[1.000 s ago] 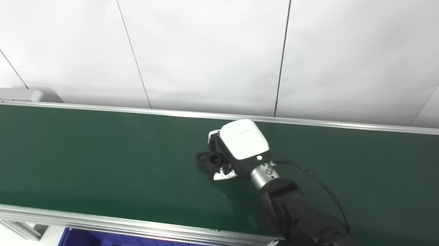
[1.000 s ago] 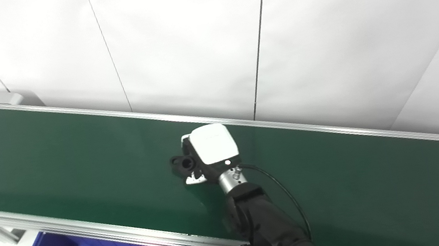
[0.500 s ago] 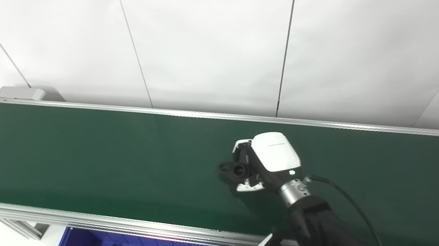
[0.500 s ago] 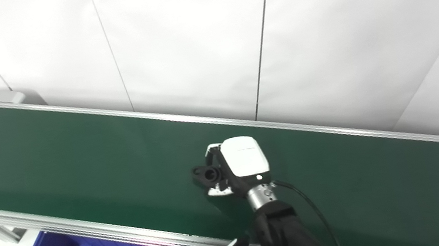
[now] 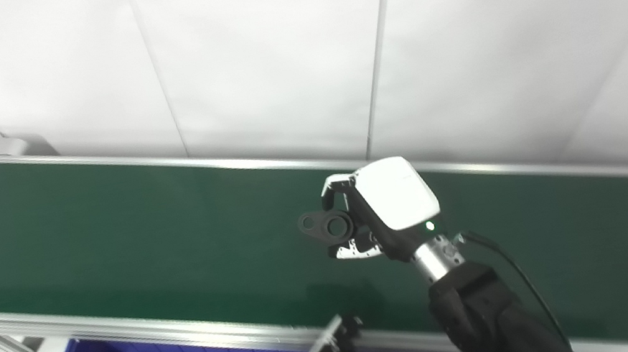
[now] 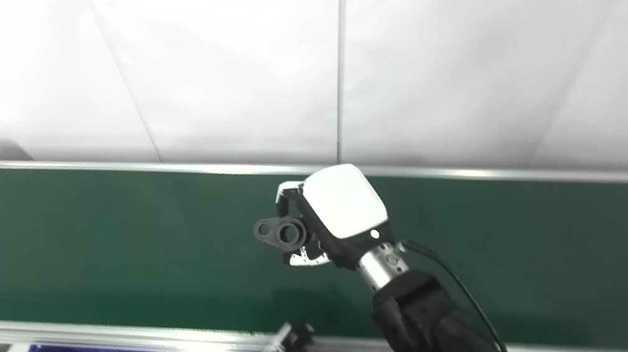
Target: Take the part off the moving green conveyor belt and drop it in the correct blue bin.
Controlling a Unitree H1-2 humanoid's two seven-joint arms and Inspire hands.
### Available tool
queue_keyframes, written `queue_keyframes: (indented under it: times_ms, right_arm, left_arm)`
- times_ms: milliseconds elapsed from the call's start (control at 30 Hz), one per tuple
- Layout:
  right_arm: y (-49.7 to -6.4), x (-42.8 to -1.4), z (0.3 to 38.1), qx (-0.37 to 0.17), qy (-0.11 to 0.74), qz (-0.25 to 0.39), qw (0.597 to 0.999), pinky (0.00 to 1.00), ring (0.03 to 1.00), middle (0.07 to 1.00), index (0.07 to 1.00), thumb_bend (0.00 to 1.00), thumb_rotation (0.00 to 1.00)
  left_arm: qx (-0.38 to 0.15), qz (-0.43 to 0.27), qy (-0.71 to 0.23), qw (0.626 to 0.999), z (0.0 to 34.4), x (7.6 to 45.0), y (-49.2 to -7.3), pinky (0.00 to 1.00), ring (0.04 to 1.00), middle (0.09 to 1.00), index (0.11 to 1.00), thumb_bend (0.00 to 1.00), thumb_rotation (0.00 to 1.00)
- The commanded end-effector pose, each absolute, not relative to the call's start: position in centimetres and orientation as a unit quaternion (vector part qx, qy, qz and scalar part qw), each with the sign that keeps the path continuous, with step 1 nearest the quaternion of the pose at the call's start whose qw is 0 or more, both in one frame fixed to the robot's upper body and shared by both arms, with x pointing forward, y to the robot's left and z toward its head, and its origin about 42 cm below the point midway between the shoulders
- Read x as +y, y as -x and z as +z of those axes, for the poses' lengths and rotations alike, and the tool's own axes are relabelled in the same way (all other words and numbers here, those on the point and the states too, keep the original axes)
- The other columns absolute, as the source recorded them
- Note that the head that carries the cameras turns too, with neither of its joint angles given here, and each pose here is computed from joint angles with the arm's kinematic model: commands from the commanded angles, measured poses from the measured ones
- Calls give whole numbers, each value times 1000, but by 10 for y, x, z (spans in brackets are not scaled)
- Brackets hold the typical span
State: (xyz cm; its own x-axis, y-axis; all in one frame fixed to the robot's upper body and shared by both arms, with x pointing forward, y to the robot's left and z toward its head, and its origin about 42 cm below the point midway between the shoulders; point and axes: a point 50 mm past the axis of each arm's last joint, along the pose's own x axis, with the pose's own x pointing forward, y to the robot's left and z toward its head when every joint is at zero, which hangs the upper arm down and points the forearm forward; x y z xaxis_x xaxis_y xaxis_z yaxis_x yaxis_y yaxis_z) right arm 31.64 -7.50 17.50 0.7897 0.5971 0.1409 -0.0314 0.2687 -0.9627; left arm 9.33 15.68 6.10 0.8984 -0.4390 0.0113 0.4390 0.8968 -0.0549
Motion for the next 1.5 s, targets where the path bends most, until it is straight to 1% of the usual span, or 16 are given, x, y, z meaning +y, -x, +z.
queue_keyframes:
  times_ms: [0, 100, 167, 233, 300, 400, 467, 533, 600, 667, 867, 1000, 1067, 1167, 1300, 1467]
  right_arm:
    - [-314, -77, 199, -266, 565, 183, 759, 85, 139, 226, 485, 514, 135]
    - [-301, -88, 202, -253, 571, 177, 761, 86, 142, 228, 483, 512, 140]
    - [-292, -95, 203, -241, 572, 173, 765, 101, 161, 248, 483, 511, 140]
    - [-284, -100, 204, -231, 571, 168, 769, 104, 163, 248, 483, 513, 137]
    - [-276, -103, 206, -223, 570, 167, 773, 107, 168, 252, 484, 512, 136]
    - [-259, -112, 207, -193, 581, 168, 773, 118, 177, 269, 487, 509, 136]
    - [-249, -113, 206, -166, 585, 171, 775, 114, 174, 267, 490, 509, 135]
    - [-243, -110, 207, -152, 590, 171, 774, 112, 174, 272, 490, 508, 135]
    - [-236, -108, 206, -142, 588, 165, 779, 103, 164, 257, 488, 509, 135]
    - [-224, -108, 202, -120, 584, 166, 785, 98, 156, 240, 491, 508, 134]
    - [-188, -116, 178, -65, 584, 174, 790, 97, 158, 253, 487, 509, 136]
    - [-167, -123, 160, -27, 584, 160, 795, 96, 157, 251, 488, 511, 135]
    - [-157, -130, 150, 3, 584, 152, 797, 98, 156, 245, 487, 511, 136]
    - [-149, -140, 143, 43, 596, 141, 789, 110, 168, 254, 489, 506, 143]
    - [-139, -153, 136, 63, 597, 131, 789, 118, 182, 281, 489, 507, 138]
    - [-134, -168, 131, 79, 595, 114, 791, 112, 175, 269, 490, 509, 134]
  left_arm:
    - [-22, -230, 41, 972, 76, 162, -95, 993, 999, 997, 1000, 857, 665]
    - [-15, -218, 56, 974, 80, 168, -95, 1000, 1000, 998, 1000, 883, 684]
    - [-15, -212, 66, 975, 82, 174, -96, 1000, 1000, 993, 1000, 864, 679]
    - [-18, -211, 67, 975, 84, 181, -97, 1000, 1000, 988, 1000, 841, 692]
    - [-18, -210, 66, 975, 87, 187, -97, 1000, 1000, 983, 1000, 847, 704]
    - [-19, -207, 48, 977, 94, 199, -101, 1000, 1000, 979, 1000, 862, 730]
    - [-16, -210, 37, 977, 98, 206, -103, 1000, 1000, 979, 1000, 878, 748]
    - [-12, -215, 28, 976, 102, 213, -105, 1000, 1000, 989, 1000, 881, 765]
    - [-12, -216, 23, 976, 103, 220, -107, 1000, 999, 992, 1000, 857, 768]
    - [-11, -218, 21, 976, 102, 225, -109, 992, 991, 988, 1000, 844, 760]
    - [-7, -221, 21, 975, 95, 232, -111, 978, 983, 975, 1000, 836, 749]
    - [-6, -229, 30, 973, 91, 234, -114, 992, 994, 983, 1000, 839, 741]
    - [-5, -236, 28, 971, 90, 236, -116, 989, 996, 989, 1000, 845, 745]
    - [-3, -244, 29, 969, 88, 239, -118, 986, 1000, 998, 1000, 851, 756]
    - [-2, -246, 38, 968, 85, 242, -119, 977, 997, 998, 1000, 840, 744]
    - [3, -246, 35, 969, 90, 245, -119, 961, 988, 990, 1000, 846, 744]
